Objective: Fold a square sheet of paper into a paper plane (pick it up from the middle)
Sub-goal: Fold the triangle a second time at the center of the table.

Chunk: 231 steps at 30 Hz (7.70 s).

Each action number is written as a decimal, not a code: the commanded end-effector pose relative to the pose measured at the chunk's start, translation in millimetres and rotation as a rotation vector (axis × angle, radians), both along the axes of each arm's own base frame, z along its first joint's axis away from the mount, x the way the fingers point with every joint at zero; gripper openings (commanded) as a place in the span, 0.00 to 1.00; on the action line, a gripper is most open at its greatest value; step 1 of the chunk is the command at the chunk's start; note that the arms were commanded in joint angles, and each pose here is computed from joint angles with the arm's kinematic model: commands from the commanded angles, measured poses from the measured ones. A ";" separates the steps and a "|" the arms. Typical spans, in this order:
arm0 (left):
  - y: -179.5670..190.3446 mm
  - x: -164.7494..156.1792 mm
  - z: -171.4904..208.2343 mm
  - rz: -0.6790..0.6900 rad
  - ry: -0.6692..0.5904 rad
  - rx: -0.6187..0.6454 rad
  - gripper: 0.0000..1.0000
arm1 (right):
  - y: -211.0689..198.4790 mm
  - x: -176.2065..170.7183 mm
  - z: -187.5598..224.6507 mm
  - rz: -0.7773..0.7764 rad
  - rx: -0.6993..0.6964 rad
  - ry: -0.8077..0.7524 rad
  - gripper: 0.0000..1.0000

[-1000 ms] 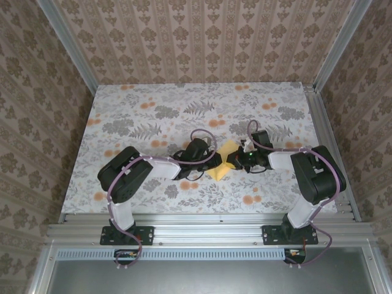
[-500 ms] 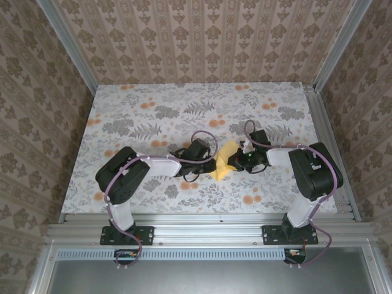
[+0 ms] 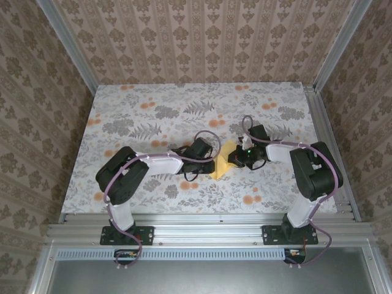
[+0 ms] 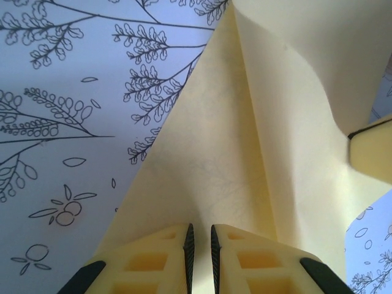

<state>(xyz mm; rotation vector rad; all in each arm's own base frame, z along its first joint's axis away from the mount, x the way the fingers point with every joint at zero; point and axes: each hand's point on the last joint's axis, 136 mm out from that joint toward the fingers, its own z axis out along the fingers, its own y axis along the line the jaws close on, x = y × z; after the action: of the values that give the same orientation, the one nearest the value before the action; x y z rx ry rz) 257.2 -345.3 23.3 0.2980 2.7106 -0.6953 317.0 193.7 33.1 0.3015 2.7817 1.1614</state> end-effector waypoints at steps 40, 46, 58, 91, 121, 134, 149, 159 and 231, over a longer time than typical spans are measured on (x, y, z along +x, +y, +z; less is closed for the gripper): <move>7.2 -19.8 -32.9 -0.094 0.059 0.113 0.18 | -8.5 2.4 -22.7 0.104 -0.187 -0.011 0.01; 8.0 -20.7 -35.2 -0.098 0.063 0.118 0.18 | -10.1 2.7 -19.1 0.105 -0.195 -0.022 0.01; 9.1 -22.5 -36.1 -0.105 0.066 0.124 0.18 | -10.6 6.2 -11.0 0.104 -0.203 -0.049 0.01; 5.9 -23.8 -37.8 -0.117 0.075 0.117 0.17 | -23.9 1.1 -29.1 0.121 -0.296 -0.012 0.01; -27.4 5.8 67.9 -0.101 -0.084 -0.104 0.23 | -31.9 -9.6 -45.7 0.158 -0.384 0.033 0.01; -61.9 6.2 46.0 -0.146 0.013 -0.236 0.20 | -28.4 -10.9 -43.0 0.159 -0.370 0.028 0.01; -52.9 12.6 16.8 -0.120 0.048 -0.226 0.20 | -28.2 -14.3 -42.4 0.153 -0.363 0.031 0.01; -43.8 11.8 -0.1 -0.113 0.069 -0.181 0.20 | -28.9 -15.8 -42.2 0.152 -0.365 0.033 0.01; -15.9 8.5 -33.1 -0.045 0.080 -0.052 0.20 | -20.1 -13.7 -43.2 0.075 -0.259 0.040 0.11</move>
<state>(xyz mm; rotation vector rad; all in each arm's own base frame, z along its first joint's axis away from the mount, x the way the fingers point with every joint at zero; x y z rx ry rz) 271.9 -389.6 23.8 0.4032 2.6562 -0.9664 307.3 184.4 11.8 0.2025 2.8979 0.9150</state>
